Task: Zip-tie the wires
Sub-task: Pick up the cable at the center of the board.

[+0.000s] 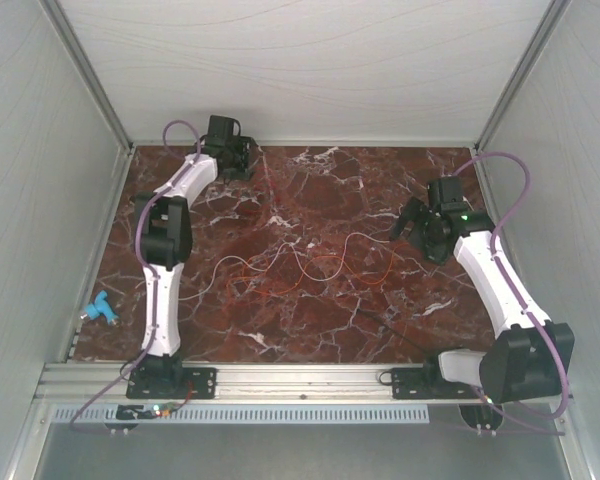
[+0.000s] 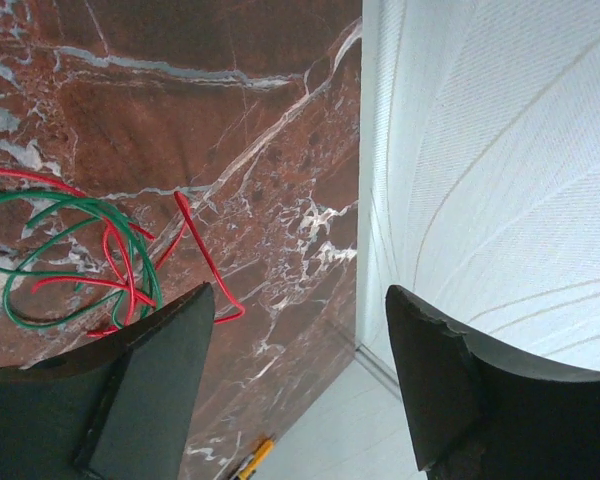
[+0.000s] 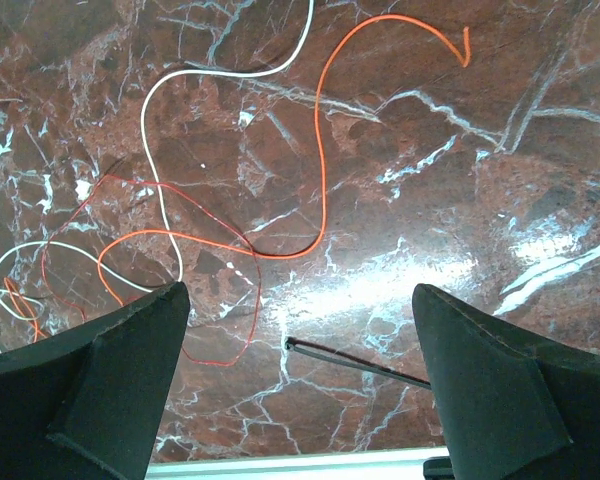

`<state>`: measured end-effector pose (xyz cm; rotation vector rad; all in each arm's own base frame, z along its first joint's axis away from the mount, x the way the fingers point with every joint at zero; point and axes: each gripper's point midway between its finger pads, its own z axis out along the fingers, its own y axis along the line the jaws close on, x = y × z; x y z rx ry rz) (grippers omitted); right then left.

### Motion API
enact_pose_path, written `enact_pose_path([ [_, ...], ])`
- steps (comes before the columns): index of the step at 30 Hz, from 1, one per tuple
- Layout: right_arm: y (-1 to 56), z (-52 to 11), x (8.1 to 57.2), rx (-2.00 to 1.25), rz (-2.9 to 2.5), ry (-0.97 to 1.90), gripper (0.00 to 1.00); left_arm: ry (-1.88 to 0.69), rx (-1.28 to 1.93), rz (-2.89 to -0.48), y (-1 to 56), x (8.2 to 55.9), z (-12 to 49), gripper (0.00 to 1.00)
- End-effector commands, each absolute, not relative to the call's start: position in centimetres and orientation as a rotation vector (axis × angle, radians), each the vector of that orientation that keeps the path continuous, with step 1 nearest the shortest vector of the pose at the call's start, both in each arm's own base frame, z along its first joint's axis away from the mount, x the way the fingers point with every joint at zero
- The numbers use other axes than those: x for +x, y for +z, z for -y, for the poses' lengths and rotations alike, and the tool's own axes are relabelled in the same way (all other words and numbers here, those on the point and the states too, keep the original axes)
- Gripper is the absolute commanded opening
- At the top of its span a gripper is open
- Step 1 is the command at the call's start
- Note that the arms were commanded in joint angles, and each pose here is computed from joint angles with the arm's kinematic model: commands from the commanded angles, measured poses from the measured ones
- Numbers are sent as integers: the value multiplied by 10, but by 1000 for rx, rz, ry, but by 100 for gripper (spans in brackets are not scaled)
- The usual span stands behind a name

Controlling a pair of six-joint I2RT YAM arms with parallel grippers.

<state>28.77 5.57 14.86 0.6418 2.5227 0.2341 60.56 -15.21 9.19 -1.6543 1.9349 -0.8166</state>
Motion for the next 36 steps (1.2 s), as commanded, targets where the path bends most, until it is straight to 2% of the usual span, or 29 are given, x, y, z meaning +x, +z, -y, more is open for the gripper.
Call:
enact_pose_path([
  [1,160,-43,290,654,-2486,185,93,-849,-1742,-1925,93,608,161,68],
  [12,159,-29,295,640,-2505,140,93,-877,-1842,-1952,66,608,172,62],
  [13,160,-28,295,640,-2505,134,93,-884,-1839,-1947,66,609,173,56],
  [14,159,-27,295,639,-2506,131,93,-896,-1835,-1942,66,611,173,43],
  [16,159,-25,295,640,-2506,130,93,-953,-1806,-1924,70,618,176,0],
  [26,160,-23,298,632,-2506,138,93,-1159,-1580,-1834,152,647,188,0],
  [33,164,-27,300,600,-2484,174,92,-1175,-1334,-1818,222,633,184,0],
  [36,167,-29,302,580,-2469,196,93,-1138,-1106,-1826,267,622,186,0],
])
